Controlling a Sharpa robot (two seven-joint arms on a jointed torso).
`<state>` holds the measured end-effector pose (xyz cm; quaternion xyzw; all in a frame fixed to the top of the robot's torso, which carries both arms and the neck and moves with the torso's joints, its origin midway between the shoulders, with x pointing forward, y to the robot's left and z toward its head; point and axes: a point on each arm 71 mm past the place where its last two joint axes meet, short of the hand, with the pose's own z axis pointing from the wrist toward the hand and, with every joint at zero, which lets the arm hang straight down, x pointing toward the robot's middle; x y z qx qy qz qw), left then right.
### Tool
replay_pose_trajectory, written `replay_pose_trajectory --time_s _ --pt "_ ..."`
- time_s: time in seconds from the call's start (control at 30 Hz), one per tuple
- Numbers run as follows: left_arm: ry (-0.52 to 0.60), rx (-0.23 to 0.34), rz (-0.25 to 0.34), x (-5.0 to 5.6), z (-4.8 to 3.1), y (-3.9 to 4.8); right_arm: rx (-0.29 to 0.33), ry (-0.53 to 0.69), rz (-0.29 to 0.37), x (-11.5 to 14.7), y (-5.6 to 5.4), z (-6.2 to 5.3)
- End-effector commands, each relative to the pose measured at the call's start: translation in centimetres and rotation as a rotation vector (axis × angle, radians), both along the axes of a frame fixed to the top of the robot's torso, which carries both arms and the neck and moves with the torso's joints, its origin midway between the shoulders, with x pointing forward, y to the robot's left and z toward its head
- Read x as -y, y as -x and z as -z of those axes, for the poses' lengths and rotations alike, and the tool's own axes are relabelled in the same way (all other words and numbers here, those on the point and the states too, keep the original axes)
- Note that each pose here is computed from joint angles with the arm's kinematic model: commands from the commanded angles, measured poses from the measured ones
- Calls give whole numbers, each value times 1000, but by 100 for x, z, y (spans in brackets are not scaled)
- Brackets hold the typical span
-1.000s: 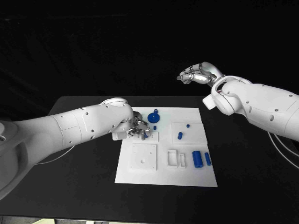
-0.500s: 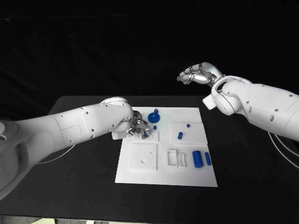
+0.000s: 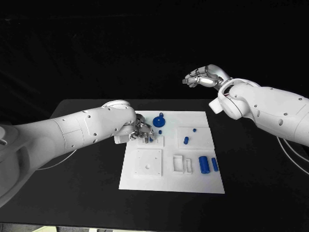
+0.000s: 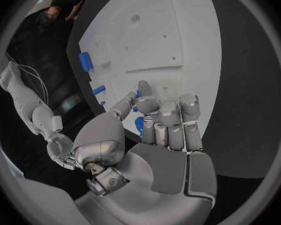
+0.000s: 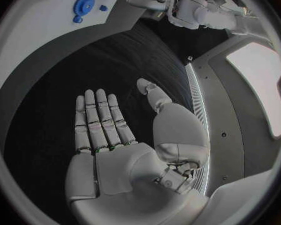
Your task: Assemble the parts on the task board
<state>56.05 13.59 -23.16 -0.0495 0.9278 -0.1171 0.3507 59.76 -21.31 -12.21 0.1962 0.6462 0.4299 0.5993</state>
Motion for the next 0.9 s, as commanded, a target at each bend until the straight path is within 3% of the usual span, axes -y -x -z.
replay_pose_trajectory --time_s 0.03,0.9 --pt "-14 4 8 -7 11 1 -1 7 -8 -9 5 2" --pt "42 59 -19 0 -34 -28 -8 8 -9 -15 10 41"
